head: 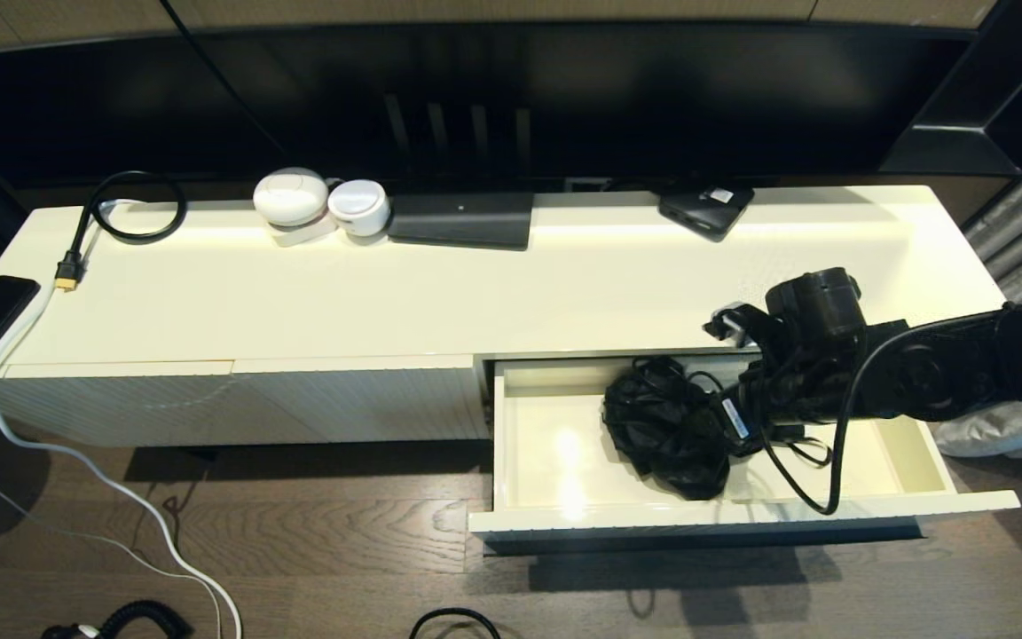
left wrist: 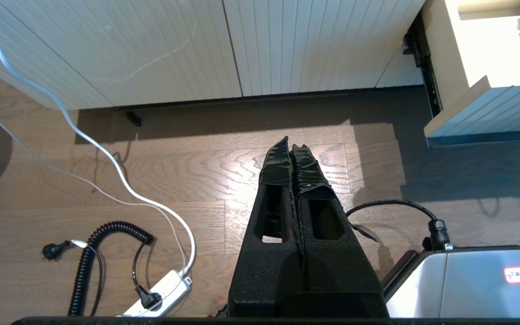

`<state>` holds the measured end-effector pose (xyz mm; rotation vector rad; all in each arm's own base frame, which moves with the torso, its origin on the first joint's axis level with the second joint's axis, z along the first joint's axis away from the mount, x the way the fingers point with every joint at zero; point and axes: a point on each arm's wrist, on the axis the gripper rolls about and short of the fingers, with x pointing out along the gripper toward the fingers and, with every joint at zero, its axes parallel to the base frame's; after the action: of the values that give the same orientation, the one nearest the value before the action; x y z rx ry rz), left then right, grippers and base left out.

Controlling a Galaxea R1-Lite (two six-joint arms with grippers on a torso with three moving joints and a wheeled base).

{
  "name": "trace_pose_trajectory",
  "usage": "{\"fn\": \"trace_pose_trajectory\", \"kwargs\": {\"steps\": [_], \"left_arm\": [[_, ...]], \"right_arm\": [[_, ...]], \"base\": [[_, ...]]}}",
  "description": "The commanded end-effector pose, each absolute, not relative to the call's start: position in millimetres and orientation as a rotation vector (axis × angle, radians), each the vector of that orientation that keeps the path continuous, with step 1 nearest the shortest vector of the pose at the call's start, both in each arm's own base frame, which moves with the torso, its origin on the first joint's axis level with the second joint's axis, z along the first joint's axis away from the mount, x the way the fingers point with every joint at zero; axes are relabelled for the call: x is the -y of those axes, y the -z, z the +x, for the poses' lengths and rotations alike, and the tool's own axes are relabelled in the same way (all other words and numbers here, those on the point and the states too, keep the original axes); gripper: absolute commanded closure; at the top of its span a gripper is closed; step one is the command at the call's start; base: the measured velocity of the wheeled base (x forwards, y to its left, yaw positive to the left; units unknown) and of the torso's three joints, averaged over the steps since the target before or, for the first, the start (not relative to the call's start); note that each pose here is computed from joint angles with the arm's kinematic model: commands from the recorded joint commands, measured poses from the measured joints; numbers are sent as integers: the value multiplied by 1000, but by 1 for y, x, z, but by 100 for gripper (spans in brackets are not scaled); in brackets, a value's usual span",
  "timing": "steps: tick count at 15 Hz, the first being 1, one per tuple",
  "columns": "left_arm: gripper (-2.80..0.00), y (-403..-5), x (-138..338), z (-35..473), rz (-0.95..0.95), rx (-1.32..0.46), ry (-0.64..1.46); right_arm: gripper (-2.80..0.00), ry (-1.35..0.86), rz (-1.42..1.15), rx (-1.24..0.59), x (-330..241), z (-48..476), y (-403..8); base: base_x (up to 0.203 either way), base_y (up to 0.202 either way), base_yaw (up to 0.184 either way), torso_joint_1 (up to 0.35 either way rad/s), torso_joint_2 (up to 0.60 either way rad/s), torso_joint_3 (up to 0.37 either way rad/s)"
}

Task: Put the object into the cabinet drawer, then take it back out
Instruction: Take the data cable out of the drawer and put it on the table

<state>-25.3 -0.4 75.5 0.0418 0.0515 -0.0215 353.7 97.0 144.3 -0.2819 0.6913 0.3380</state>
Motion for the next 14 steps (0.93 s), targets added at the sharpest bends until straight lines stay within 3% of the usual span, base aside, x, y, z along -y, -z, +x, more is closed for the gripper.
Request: {"fn": "trace_pose_trajectory", "kwargs": {"steps": [1,14], "left_arm": [[0,-75,0,-25,42,-52,21],[0,-75,0,-25,42,-52,21]], "right_arm": [[-280,-334,-282,-675,-96,359,-139],[-280,-335,-268,-637,-95,372,-131]], "base": [[0,0,0,0,0,0],[0,0,0,0,0,0]]}}
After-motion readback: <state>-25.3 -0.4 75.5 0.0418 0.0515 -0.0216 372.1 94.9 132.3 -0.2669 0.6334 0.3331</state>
